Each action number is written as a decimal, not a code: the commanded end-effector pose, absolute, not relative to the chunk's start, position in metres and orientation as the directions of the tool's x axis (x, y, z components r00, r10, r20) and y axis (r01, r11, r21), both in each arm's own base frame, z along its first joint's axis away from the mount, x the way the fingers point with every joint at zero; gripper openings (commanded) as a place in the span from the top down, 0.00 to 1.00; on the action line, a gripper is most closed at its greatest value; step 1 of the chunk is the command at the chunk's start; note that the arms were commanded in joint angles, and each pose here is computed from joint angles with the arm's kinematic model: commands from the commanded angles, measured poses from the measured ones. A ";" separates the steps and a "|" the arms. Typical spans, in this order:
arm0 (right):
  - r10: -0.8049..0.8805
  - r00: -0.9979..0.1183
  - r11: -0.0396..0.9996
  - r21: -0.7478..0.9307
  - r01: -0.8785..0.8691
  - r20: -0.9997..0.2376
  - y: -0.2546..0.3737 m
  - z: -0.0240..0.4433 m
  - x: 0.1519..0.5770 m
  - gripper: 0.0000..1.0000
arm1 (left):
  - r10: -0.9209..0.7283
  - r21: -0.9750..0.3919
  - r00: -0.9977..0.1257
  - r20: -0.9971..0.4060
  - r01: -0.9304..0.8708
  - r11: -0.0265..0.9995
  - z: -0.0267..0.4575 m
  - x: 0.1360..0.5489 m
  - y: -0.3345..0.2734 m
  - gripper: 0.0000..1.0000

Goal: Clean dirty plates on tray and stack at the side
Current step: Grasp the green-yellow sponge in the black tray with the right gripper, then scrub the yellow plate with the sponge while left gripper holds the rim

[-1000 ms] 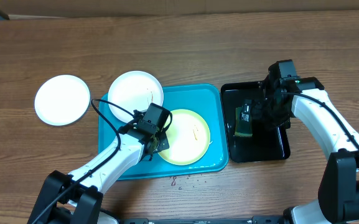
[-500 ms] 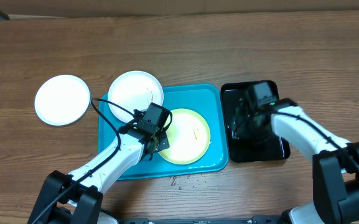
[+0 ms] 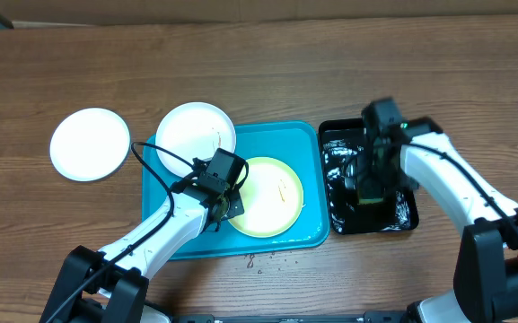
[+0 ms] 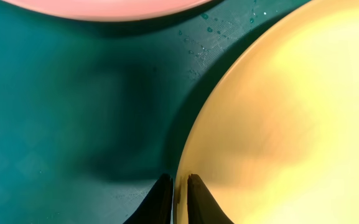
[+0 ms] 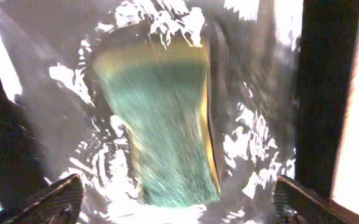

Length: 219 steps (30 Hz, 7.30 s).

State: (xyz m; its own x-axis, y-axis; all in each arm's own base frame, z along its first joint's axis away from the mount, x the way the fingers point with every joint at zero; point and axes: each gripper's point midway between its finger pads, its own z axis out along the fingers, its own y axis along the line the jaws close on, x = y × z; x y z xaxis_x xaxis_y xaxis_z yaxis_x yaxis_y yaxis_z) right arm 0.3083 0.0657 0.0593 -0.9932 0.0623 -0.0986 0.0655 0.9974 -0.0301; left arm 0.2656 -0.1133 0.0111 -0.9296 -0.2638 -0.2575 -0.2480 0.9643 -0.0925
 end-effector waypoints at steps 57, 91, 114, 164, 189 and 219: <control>0.094 -0.990 0.996 0.009 0.094 -0.107 0.069 0.018 0.302 0.46 | -0.258 -0.089 -0.927 -0.274 -0.243 0.966 0.014 0.272 -0.112 0.90; 0.090 -0.992 0.996 -0.017 0.092 -0.092 0.062 -0.002 0.288 0.41 | -0.238 -0.049 -0.930 -0.281 -0.234 0.971 0.014 0.270 -0.106 0.90; 0.093 -0.993 0.995 -0.018 0.095 -0.073 0.068 0.058 0.309 0.96 | -0.311 -0.035 -0.907 -0.283 -0.314 0.949 0.014 0.268 -0.099 0.67; -0.402 -0.856 0.886 0.098 -0.453 -0.326 0.238 0.038 0.285 0.74 | -0.188 -0.089 -0.947 -0.260 -0.171 0.981 0.014 0.269 -0.117 0.91; -0.290 -0.913 0.937 0.107 -0.331 -0.288 0.235 0.014 0.287 0.84 | -0.188 -0.089 -0.947 -0.260 -0.170 0.981 0.014 0.269 -0.116 0.96; -0.115 -0.983 0.927 0.341 -0.158 -0.144 0.271 -0.010 0.272 0.96 | -0.180 -0.082 -0.950 -0.256 -0.164 0.983 0.013 0.267 -0.115 0.96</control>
